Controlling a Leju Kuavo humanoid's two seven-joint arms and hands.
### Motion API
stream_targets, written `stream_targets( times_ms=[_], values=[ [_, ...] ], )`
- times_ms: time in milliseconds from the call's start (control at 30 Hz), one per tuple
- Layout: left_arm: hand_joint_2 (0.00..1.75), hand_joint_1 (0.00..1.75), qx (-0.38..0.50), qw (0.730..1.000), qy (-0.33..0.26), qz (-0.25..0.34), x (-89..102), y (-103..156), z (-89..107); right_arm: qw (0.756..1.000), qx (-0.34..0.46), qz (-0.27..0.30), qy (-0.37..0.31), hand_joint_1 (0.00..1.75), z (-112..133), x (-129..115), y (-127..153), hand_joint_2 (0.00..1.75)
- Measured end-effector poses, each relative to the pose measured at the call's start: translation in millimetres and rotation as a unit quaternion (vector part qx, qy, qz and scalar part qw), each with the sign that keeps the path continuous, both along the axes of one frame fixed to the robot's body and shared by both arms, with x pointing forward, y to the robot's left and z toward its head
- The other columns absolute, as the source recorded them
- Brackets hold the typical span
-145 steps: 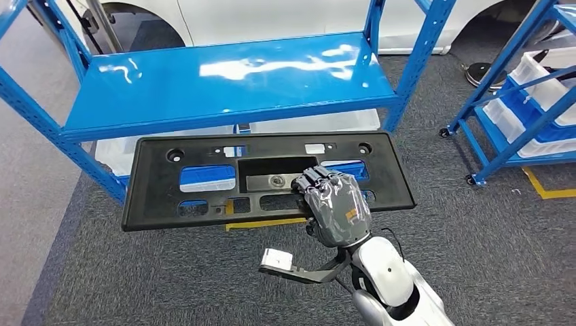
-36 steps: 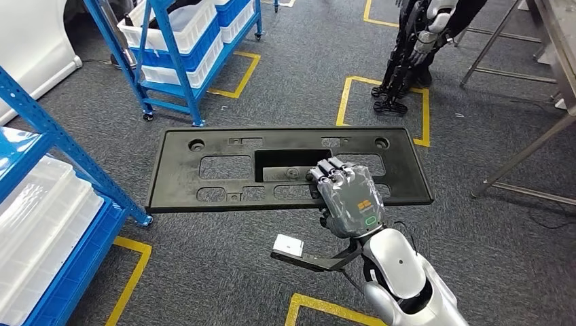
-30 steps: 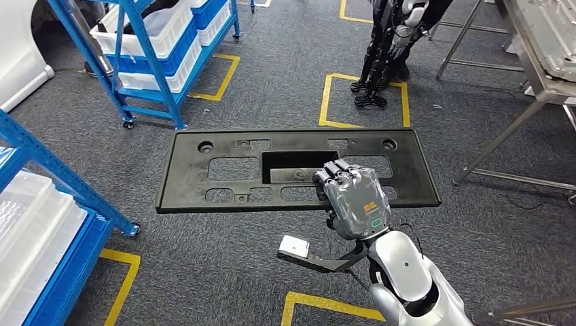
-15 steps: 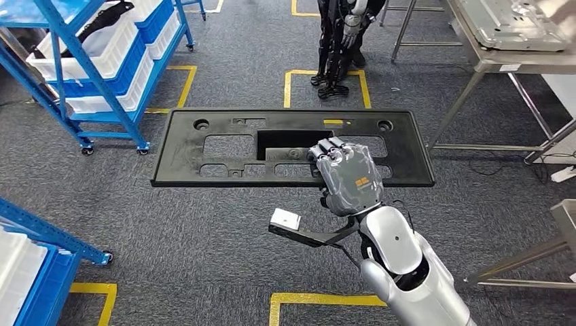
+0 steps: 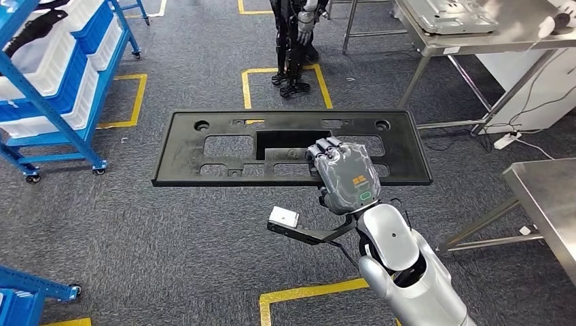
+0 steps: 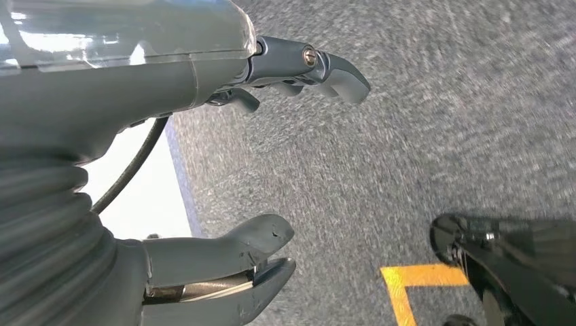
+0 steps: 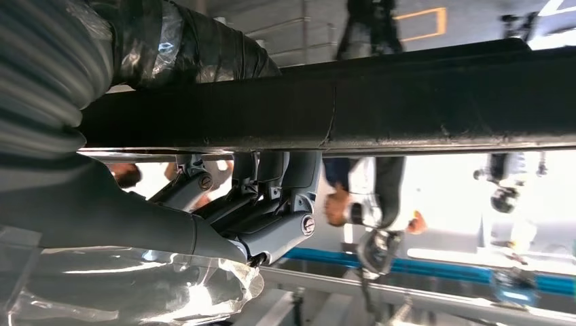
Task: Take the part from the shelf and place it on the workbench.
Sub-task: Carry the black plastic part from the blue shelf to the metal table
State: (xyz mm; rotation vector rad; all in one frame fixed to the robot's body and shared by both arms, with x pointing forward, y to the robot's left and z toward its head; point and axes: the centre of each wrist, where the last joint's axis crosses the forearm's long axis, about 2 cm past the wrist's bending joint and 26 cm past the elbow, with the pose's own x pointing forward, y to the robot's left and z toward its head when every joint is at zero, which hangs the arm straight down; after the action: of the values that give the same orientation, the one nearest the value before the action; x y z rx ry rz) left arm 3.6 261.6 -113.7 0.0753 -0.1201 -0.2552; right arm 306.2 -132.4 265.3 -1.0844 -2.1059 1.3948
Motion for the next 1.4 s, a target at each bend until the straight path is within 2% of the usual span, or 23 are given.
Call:
stream_targets(
  times_ms=[333,1400],
  values=[
    [1.75,0.0,-0.001,1.0,-0.005,0.0,4.4,-0.5,0.2,1.0,0.001,0.001,-0.003,1.75,1.8,0.6,0.9,1.75],
    [1.75,0.0,-0.006,1.0,-0.012,-0.004,2.2,-3.7,0.3,1.0,0.008,0.01,0.005,1.75,3.9,-3.4,6.1,1.75]
  ],
)
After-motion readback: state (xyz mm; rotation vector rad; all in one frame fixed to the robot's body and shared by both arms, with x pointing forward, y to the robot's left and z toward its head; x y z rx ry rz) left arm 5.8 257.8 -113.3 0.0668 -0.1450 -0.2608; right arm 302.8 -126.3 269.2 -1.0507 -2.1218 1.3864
